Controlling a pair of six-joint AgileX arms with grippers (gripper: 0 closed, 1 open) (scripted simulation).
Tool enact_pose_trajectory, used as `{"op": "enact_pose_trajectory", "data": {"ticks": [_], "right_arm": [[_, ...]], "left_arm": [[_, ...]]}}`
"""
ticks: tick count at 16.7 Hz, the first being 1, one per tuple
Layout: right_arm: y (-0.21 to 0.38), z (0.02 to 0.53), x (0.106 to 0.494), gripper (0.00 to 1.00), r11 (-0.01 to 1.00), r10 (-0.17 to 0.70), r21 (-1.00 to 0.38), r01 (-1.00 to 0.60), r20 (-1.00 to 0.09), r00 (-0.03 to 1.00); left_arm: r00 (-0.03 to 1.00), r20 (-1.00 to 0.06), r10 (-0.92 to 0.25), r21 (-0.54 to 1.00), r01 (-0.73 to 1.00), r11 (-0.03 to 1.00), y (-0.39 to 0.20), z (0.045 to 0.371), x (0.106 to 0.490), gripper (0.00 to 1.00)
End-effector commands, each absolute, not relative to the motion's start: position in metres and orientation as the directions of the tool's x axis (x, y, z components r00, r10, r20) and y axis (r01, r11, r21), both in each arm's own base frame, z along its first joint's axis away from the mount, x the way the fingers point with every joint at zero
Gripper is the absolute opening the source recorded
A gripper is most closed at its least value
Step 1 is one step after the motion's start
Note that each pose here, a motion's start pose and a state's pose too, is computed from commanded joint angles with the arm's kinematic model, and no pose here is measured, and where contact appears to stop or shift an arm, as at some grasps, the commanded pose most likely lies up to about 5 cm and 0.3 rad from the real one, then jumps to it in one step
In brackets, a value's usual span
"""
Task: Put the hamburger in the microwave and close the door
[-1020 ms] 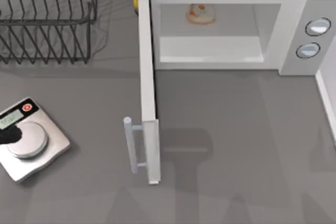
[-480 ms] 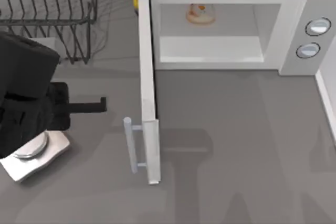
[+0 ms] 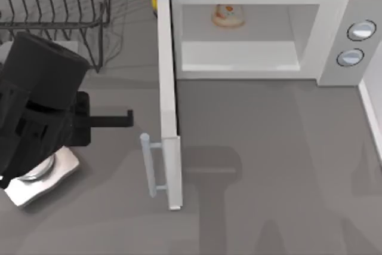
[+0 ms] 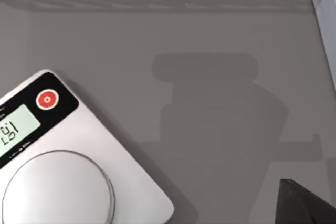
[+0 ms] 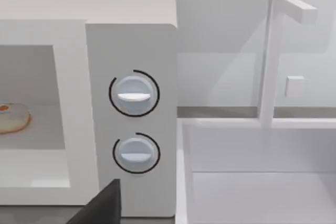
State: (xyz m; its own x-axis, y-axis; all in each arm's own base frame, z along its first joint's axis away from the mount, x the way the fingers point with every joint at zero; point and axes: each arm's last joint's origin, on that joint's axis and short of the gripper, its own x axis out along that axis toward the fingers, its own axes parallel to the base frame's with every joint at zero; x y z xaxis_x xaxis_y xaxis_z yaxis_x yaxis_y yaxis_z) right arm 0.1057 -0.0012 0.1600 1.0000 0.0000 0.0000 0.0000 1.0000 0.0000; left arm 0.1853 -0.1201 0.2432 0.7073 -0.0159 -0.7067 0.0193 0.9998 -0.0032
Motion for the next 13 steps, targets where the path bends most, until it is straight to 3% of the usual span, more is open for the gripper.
{"op": "enact_pose_trajectory", "data": {"ticks": [13], "right_arm": [[-0.001, 0.16, 0.106, 1.0, 1.0, 0.0, 0.0, 0.0, 0.0, 1.0]], "left_arm": [[0.707, -0.707, -0.014, 0.0, 0.02, 1.0, -0.121, 0.144, 0.185, 0.0]]}}
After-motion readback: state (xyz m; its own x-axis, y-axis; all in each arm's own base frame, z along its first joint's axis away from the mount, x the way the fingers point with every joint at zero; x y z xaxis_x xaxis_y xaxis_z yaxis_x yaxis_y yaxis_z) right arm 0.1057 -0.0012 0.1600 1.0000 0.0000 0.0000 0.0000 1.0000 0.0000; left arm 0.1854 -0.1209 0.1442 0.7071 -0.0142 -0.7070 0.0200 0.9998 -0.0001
